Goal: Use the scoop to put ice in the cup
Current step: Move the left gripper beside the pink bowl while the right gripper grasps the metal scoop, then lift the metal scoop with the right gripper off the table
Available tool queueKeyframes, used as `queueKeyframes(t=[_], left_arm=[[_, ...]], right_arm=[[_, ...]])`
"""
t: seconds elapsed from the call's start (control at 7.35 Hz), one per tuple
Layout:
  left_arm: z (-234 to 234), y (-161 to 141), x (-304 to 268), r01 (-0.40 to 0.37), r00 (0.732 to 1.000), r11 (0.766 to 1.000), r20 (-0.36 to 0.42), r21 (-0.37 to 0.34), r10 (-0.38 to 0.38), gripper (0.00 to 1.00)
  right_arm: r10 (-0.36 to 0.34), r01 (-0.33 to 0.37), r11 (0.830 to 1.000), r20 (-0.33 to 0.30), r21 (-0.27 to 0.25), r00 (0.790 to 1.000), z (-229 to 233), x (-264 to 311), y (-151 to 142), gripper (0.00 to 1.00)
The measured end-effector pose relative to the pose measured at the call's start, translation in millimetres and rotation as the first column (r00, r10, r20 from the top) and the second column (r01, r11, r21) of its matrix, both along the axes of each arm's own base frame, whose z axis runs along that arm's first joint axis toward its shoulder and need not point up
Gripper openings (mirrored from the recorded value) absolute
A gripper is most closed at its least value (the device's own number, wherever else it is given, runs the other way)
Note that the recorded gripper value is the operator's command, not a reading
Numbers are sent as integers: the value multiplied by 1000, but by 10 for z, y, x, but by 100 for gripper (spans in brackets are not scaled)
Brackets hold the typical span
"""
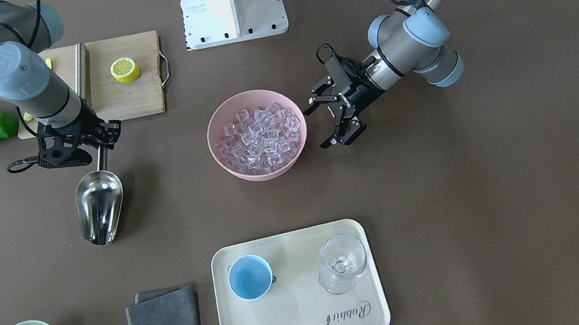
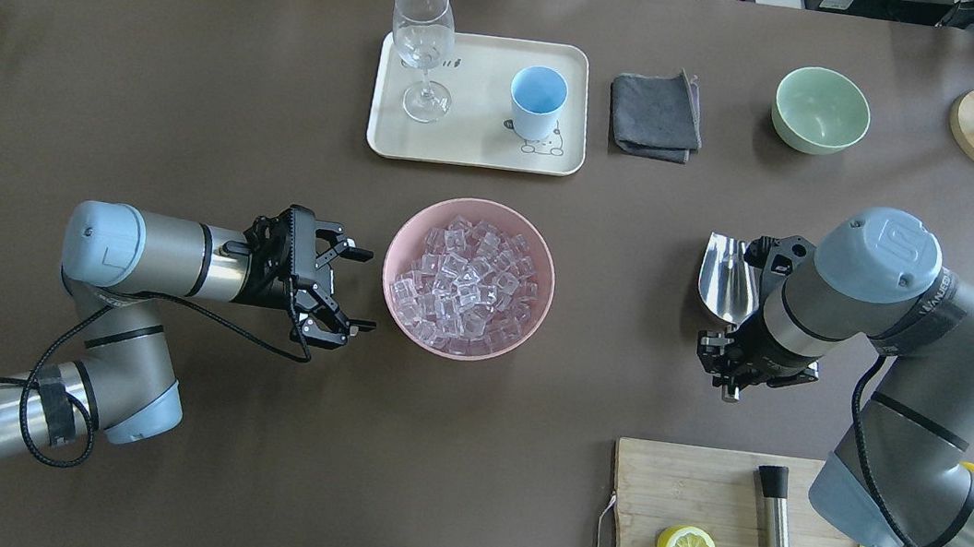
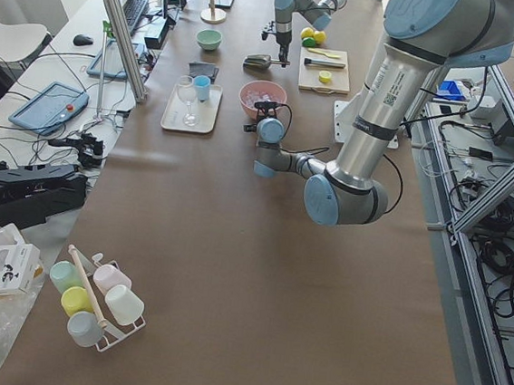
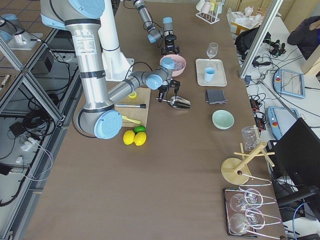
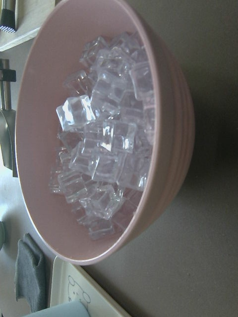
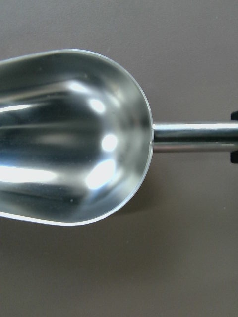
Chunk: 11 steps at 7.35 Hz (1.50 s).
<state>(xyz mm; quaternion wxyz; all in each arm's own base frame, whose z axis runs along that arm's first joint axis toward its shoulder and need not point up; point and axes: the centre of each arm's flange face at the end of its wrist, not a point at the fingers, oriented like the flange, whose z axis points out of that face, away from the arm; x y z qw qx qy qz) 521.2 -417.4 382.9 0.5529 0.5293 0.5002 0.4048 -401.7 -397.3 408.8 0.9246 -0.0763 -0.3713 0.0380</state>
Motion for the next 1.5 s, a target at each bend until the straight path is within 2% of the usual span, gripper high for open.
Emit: queueKeyframes(t=[0.68, 0.82, 0.95, 1.09, 1.22, 1.36, 1.5], left_arm=[[-85, -29, 83, -4, 1000, 1000, 14, -9, 4, 98], [-131, -50, 116, -6, 1000, 1000, 25, -15, 7, 98], [-145, -54, 119, -9, 999, 1000, 30, -18, 10, 98], [-154, -47, 118, -19, 999, 1000, 32, -19, 19, 98], [-157, -41, 118, -30, 999, 999, 32, -19, 31, 98], [-154, -35, 115, -37, 999, 999, 32, -19, 38, 98], [-140, -29, 102, -47, 998, 999, 32, -18, 47, 98]], right_arm=[[-13, 13, 1000, 9, 22, 1000, -230, 125, 104, 0], [-52, 52, 996, 2, 69, 999, -397, 284, 143, 0], [-129, 131, 977, -22, 170, 991, -525, 526, 92, 0], [-223, 230, 929, -58, 288, 973, -593, 817, -36, 0], [-305, 320, 862, -103, 393, 947, -599, 1086, -193, 0], [-358, 381, 805, -138, 455, 923, -581, 1258, -308, 0], [-395, 419, 764, -159, 491, 905, -568, 1383, -386, 0]])
